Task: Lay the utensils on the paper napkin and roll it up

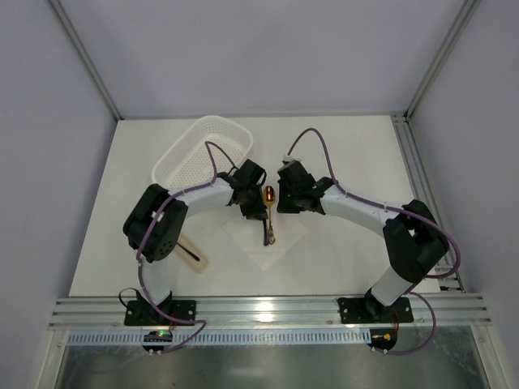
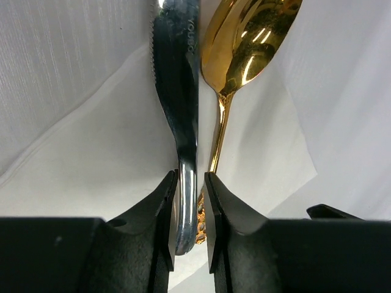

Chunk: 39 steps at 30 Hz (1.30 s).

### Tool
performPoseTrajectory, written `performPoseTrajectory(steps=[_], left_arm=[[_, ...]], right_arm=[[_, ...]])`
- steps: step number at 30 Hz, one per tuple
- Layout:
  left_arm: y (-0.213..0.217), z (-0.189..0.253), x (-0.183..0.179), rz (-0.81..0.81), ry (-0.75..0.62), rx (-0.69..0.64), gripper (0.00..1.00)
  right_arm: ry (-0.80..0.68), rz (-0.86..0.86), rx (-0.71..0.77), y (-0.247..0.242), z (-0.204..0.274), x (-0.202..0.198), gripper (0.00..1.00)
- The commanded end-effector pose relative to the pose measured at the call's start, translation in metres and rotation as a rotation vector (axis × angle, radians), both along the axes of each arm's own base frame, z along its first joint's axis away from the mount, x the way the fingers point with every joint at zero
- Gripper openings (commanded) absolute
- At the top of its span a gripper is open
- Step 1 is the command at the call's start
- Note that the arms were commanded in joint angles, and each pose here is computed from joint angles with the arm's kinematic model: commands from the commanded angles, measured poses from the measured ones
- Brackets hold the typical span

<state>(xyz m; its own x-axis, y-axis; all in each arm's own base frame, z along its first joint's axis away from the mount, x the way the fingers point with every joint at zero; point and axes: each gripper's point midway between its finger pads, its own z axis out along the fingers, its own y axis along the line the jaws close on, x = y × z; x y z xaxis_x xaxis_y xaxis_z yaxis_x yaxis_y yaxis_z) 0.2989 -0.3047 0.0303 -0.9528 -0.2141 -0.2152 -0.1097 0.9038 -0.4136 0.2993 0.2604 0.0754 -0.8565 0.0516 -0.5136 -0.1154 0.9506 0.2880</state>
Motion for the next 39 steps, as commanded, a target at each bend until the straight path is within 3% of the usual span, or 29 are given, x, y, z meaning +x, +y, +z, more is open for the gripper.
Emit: performPoseTrajectory(steps=[1,13,19,22,27,31,39], left_arm=[[-0.01,0.02,0.01,0.009,-0.04,-0.035,0.26],[-0.004,0.067,0.018,0.027,-0.127,-0.034,0.31],[0.065,0.122,0.017,0.144,-0.239,0.154,0.32],[0.126,0.133,0.006,0.326,-0.237,0.206,0.34],[0.219,0.107,-0.029,0.579,-0.136,0.276,0.35],[0.257,0.091,-0.055,0.711,-0.087,0.273,0.34],[0.271,0.041,-0.077,0.817,0.072,0.27,0.28]], right_arm=[[-0.074,-0.001,0.01,-0.004,0.026,0.006,0.21],[-0.103,0.016,0.017,-0.006,0.039,0.004,0.24],[-0.1,0.069,0.032,-0.004,0.042,-0.004,0.24],[-0.122,0.073,0.054,-0.005,0.046,-0.008,0.24],[-0.152,0.09,0.084,-0.007,0.057,-0.013,0.24],[-0.17,0.105,0.104,-0.01,0.064,-0.02,0.24],[-0.191,0.116,0.115,-0.016,0.068,-0.027,0.24]])
